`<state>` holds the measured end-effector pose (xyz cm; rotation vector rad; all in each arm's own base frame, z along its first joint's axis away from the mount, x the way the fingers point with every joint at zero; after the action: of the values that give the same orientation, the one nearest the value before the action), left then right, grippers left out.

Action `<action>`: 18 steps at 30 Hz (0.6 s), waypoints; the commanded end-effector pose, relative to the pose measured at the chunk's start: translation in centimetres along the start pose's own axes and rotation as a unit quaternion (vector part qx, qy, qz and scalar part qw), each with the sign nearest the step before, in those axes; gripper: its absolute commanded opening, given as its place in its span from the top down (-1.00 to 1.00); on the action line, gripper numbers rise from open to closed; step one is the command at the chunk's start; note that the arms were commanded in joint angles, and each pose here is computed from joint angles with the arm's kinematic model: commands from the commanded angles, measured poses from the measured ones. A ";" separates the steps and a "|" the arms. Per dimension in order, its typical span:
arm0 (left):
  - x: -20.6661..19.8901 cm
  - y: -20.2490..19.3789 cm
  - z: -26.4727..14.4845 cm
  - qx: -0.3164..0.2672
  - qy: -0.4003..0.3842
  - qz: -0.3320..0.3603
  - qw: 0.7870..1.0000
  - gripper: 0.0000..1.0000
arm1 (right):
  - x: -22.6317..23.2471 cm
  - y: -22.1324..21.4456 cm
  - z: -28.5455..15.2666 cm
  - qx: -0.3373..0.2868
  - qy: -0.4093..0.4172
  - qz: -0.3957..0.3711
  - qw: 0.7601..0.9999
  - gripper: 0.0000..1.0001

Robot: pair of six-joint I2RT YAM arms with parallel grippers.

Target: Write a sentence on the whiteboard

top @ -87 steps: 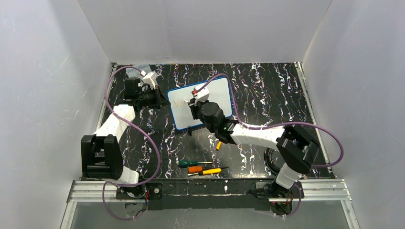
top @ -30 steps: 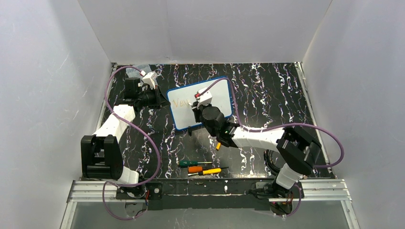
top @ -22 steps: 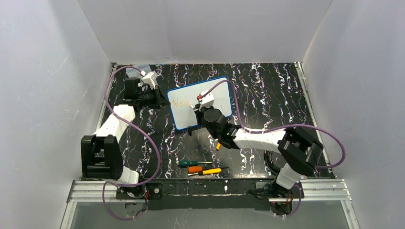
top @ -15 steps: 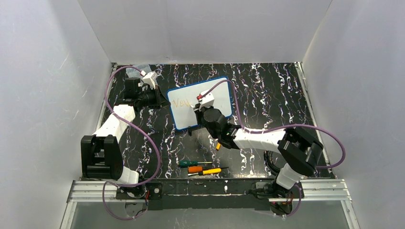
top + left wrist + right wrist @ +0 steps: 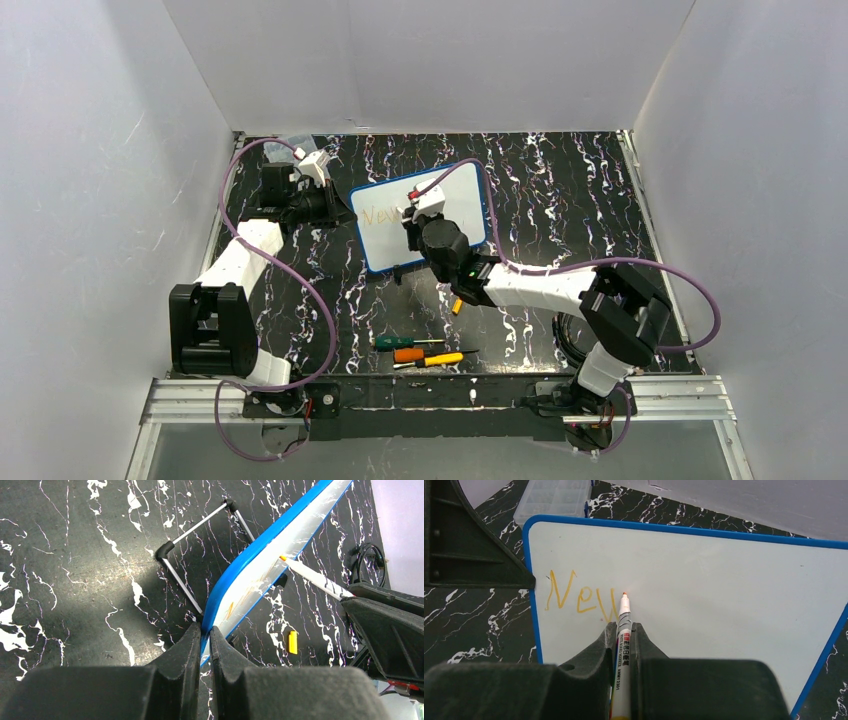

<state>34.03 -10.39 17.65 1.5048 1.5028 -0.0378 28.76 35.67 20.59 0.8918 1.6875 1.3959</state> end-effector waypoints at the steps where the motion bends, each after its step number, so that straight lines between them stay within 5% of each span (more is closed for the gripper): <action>1: -1.9 0.7 -1.4 -0.016 -0.025 0.024 0.999 1.00 | -0.6 1.8 1.0 -0.028 -0.027 0.008 0.999 0.97; 18: -1.7 0.6 -1.5 -0.017 -0.015 0.023 0.999 1.00 | -0.5 3.8 -0.7 -0.039 0.017 0.013 0.999 0.97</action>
<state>34.05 -10.33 17.62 1.5048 1.5067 -0.0323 28.72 35.87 20.52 0.8719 1.7009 1.4022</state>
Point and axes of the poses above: each gripper's point midway between its finger pads, its own z axis out along the fingers, its own x axis along the line the jaws close on, y = z × x, the point moved 4 cm from there along -z, back along the fingers, and after that the axes turned 9 degrees about -z, right-handed, at the moved point
